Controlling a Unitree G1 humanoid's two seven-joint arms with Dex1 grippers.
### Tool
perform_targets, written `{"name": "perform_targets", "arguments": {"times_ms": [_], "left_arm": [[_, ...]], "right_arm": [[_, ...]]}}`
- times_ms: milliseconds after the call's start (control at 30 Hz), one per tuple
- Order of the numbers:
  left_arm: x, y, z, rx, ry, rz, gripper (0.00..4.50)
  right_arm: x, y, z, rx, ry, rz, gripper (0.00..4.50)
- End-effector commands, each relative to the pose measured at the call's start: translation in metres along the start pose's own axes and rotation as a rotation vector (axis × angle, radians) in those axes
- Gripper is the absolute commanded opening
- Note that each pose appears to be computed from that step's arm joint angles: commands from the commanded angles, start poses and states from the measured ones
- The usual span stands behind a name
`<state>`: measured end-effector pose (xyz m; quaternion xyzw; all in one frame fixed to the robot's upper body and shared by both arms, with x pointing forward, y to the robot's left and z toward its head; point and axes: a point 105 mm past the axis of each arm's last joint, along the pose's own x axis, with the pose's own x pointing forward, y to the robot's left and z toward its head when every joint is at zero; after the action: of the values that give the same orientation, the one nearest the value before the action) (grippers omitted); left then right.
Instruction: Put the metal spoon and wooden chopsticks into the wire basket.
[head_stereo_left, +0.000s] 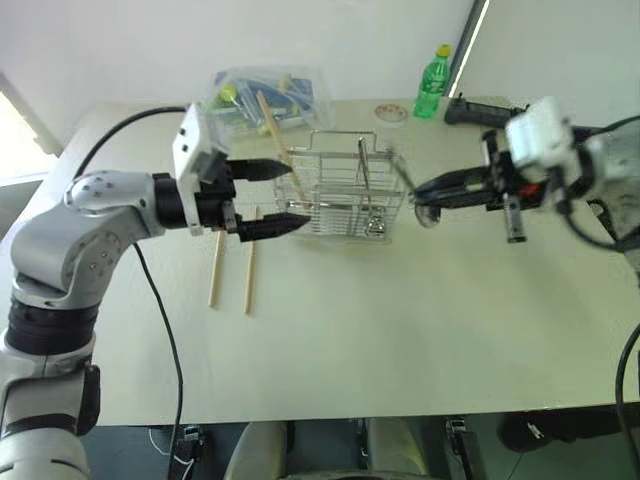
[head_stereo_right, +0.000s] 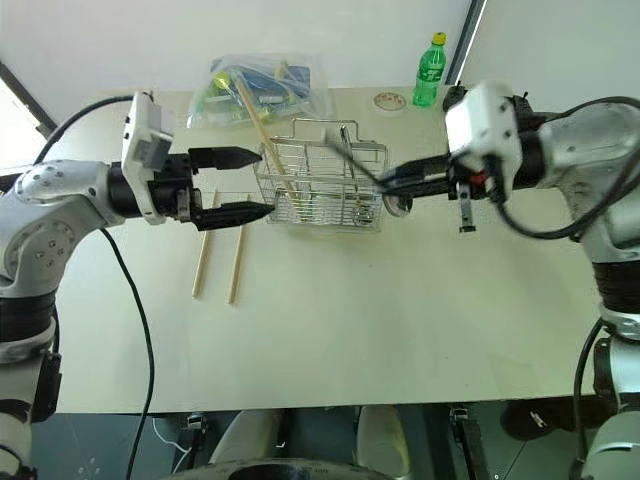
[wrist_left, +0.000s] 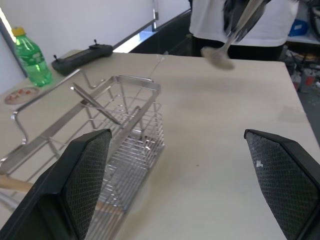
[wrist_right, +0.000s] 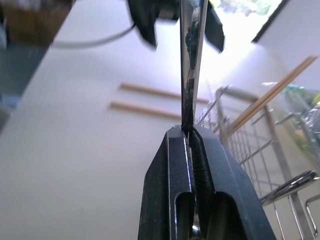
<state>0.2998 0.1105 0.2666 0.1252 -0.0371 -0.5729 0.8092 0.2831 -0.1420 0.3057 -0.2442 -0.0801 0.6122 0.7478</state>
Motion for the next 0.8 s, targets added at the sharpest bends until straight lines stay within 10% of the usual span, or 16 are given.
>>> {"name": "perform_targets", "arguments": {"times_ms": [33,800], "left_arm": [[0.001,0.005,0.017,0.069,-0.045,0.003,4.50],[0.003,0.014,0.037,0.107,-0.102,0.042,4.50]], "right_arm": [[-0.008,-0.027,0.045,0.070,-0.207,-0.228,0.01],[0.044,-0.065,-0.066,0.422,-0.208,-0.774,0.32]]}}
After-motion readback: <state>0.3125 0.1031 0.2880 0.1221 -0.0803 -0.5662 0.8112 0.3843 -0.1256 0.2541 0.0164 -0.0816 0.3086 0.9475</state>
